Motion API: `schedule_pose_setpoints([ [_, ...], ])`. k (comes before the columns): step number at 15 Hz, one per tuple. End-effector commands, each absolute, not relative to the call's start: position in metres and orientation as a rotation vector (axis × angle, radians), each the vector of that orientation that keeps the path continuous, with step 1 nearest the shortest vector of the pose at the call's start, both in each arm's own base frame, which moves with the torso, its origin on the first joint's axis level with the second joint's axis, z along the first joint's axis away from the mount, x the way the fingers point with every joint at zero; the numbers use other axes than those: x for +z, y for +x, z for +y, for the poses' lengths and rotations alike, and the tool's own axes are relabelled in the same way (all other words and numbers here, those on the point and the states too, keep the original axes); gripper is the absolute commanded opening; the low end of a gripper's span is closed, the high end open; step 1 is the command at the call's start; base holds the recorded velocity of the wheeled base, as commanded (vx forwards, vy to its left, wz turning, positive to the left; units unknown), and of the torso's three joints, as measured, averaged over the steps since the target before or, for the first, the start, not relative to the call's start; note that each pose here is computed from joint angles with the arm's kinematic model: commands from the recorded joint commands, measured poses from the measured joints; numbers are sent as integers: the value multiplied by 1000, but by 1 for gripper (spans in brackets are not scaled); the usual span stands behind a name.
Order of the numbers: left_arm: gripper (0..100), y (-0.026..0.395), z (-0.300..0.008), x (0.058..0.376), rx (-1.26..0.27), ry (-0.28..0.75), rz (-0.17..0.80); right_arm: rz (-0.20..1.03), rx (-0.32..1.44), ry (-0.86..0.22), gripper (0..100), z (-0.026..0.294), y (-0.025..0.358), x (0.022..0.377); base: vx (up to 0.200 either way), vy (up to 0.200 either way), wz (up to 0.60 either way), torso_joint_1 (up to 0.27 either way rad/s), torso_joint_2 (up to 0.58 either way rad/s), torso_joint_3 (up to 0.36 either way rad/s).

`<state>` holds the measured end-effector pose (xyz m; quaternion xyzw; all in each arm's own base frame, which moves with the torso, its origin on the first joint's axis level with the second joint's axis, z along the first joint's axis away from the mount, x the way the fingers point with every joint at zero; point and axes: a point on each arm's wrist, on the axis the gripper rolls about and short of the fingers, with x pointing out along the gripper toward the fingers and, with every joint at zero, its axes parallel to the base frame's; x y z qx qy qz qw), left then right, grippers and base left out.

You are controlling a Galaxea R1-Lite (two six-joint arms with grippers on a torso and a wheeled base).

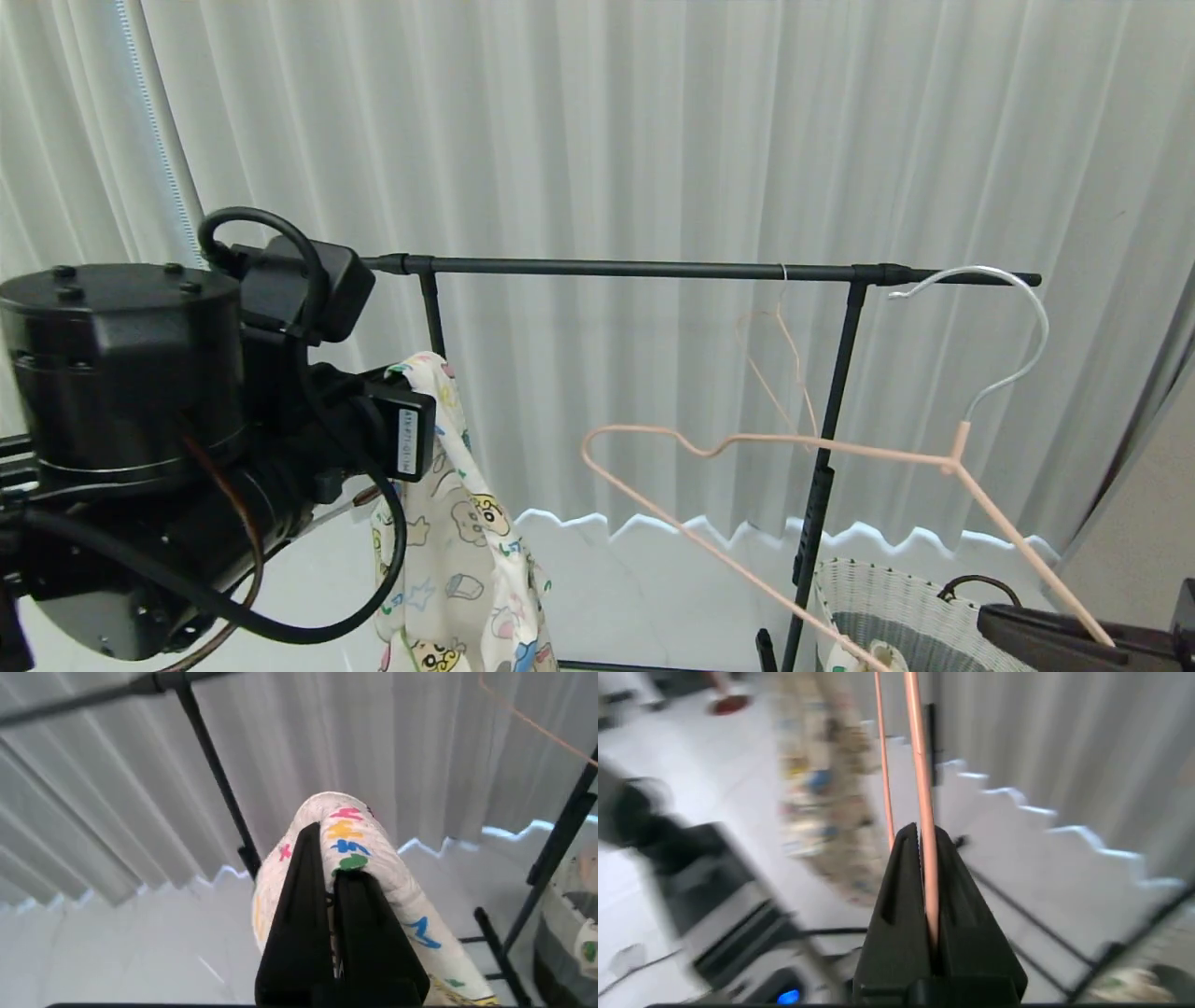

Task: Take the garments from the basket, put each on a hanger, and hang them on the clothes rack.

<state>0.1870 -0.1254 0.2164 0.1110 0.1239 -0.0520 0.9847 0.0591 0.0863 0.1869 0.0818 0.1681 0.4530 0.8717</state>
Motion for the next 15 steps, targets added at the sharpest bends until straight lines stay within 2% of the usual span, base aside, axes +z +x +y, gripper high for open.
schedule_pose_setpoints([
  [1, 0, 201, -136, 206, -94, 215, 291, 385, 1059, 191, 0, 94, 49, 188, 0, 0, 0, 0, 0, 0],
  [6, 0, 198, -145, 212, -127, 197, 270, 471, 1106, 198, 0, 106, 46, 182, 0, 0, 0, 0, 0, 0],
  [9, 0, 192, -156, 218, -175, 187, 246, 519, 1081, 214, 0, 131, 57, 174, 0, 0, 0, 0, 0, 0],
  [15, 0, 190, -156, 219, -167, 181, 242, 468, 1005, 238, 0, 150, 75, 172, 0, 0, 0, 0, 0, 0],
])
